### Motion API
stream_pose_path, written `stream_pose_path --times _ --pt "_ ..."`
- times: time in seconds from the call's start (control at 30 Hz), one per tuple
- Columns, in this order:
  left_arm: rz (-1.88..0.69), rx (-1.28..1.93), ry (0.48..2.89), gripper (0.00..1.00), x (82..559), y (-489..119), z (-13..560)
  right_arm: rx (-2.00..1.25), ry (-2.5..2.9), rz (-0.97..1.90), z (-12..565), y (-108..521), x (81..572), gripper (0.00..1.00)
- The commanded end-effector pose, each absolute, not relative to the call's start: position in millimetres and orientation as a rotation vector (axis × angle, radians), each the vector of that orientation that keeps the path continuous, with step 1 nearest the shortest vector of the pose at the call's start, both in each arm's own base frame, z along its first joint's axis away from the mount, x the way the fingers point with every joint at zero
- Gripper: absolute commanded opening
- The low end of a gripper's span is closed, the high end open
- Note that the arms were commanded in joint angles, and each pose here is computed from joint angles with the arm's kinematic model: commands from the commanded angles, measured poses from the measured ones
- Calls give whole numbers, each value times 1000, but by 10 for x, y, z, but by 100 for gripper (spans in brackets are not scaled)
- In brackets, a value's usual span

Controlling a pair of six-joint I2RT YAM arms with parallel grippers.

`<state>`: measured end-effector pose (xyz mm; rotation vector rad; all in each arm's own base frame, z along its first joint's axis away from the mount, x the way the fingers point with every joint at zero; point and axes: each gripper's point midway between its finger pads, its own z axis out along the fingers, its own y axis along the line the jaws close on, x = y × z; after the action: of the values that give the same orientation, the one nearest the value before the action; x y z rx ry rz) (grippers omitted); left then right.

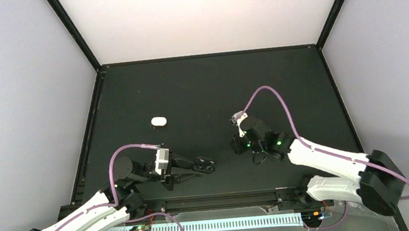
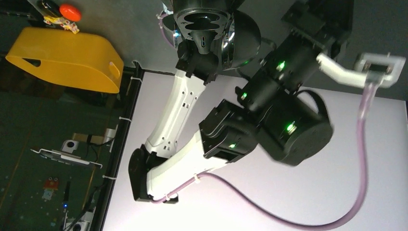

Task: Insert the wireless bluetooth earbuds into the charging case
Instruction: Pick up the earbud from the center of the board, then place the earbud in the charging case.

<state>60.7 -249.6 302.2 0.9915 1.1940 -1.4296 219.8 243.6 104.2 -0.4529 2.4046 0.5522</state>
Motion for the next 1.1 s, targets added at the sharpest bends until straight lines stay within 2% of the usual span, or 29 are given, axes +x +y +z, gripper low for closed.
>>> stream_pose_path --times 0.0,0.23,0.53,1.07 --pt "-1418 970 1126 2 580 -2439 3257 -493 2219 631 1556 2449 2204 1" --pt "-1416 957 1111 2 583 -2425 3302 -516 1932 698 2533 2226 2042 1" --pt "-1418 943 1093 1 599 -2430 3406 -536 1670 685 3422 1880 1799 1" --pt "-1419 950 1076 1 604 -2457 3504 -907 1451 998 4075 2248 1137 1"
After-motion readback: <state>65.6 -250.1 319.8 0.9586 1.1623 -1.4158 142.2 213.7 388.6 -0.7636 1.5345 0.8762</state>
